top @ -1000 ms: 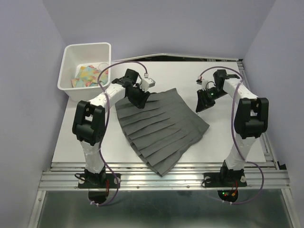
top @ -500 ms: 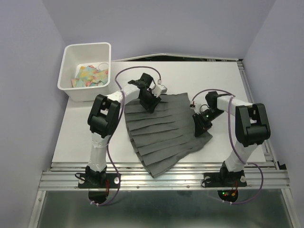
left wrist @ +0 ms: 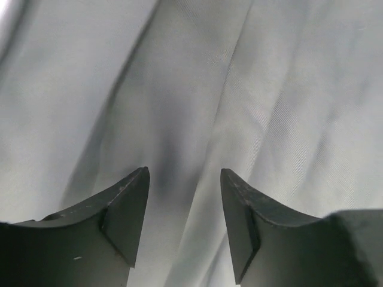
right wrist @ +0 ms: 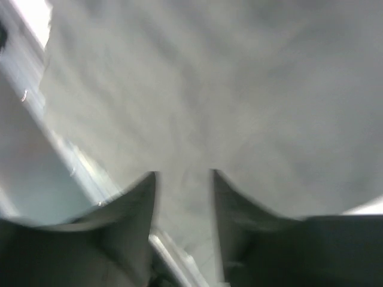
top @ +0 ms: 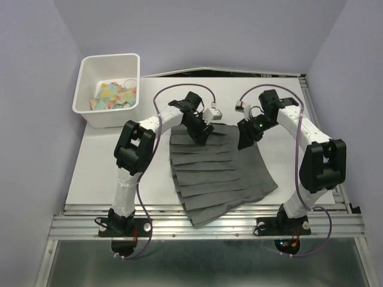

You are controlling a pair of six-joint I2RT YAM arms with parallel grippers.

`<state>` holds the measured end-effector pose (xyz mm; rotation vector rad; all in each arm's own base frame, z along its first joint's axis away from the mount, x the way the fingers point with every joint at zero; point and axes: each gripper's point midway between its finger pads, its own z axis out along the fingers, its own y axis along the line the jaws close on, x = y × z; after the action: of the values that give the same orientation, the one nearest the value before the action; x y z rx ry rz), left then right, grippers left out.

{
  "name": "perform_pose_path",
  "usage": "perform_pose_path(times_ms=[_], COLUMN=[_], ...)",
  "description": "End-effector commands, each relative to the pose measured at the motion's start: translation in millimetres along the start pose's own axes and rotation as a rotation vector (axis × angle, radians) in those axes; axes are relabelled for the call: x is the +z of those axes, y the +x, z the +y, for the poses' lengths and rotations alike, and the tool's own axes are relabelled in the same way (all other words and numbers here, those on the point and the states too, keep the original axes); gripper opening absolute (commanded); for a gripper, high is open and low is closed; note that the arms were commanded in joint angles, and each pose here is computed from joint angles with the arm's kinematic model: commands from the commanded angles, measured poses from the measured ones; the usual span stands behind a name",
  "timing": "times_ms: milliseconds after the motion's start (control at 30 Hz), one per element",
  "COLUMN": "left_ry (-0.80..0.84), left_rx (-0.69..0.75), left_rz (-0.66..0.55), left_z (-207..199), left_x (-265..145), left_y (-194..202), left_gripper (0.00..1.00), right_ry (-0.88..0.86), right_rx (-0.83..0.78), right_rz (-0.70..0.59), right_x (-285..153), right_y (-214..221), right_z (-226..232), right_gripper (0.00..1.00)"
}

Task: Fold and stack the skirts
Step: Flatten the skirt out, then fold the skirt

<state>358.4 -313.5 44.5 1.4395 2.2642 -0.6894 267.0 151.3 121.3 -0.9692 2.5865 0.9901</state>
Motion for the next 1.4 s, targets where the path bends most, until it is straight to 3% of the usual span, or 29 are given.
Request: perform_pose_path(times_ms=[0,33,133,333,700,833,1033,1233,1300,1333,1367], left_ry=[-0.033,-0.058,-0.09,-0.177,-0.194,-0.172,-0.175,-0.17,-0.189,-0.202,-0.214], left_rx=[0.097,0.106,0.084,0.058,0.003,0.002,-0.001,-0.01,-0.003,0.002,0.003], left_rz=[-0.227,-0.262,-0.26,-0.26,-0.144,-0.075,0.008,0.041,0.026,0.012,-0.001], left_z=[-1,5,26,77,122,123,119,112,113,114,116], left_x=[-87,-102,-113,-117,-80,-63,-49,-48,-58,-63,-68], left_y=[-63,-77,-80,-83,-35,-11,26,42,36,30,25], left_gripper=[0.64,0.68,0.8,0.86,0.86,0.86,0.85,0.58,0.44,0.38,0.26], right_ry=[0.206,0.268,0.306,0.364,0.282,0.275,0.271,0.296,0.312,0.318,0.332], right_rx=[-0.132,-0.168,-0.176,-0.267,-0.374,-0.352,-0.349,-0.344,-0.34,-0.338,-0.342], right_rz=[-0.215,-0.258,-0.234,-0.187,-0.045,-0.013,0.03,0.065,0.049,0.039,0.018], right_x=[-44,-60,-54,-40,10,24,34,33,26,23,15], right_y=[-77,-98,-117,-143,-107,-96,-75,-65,-71,-74,-82], right_z=[-37,-50,-85,-142,-176,-187,-192,-195,-191,-189,-187], right_gripper=[0.62,0.78,0.9,0.91,0.83,0.66,0.55,0.31,0.24,0.14,0.08])
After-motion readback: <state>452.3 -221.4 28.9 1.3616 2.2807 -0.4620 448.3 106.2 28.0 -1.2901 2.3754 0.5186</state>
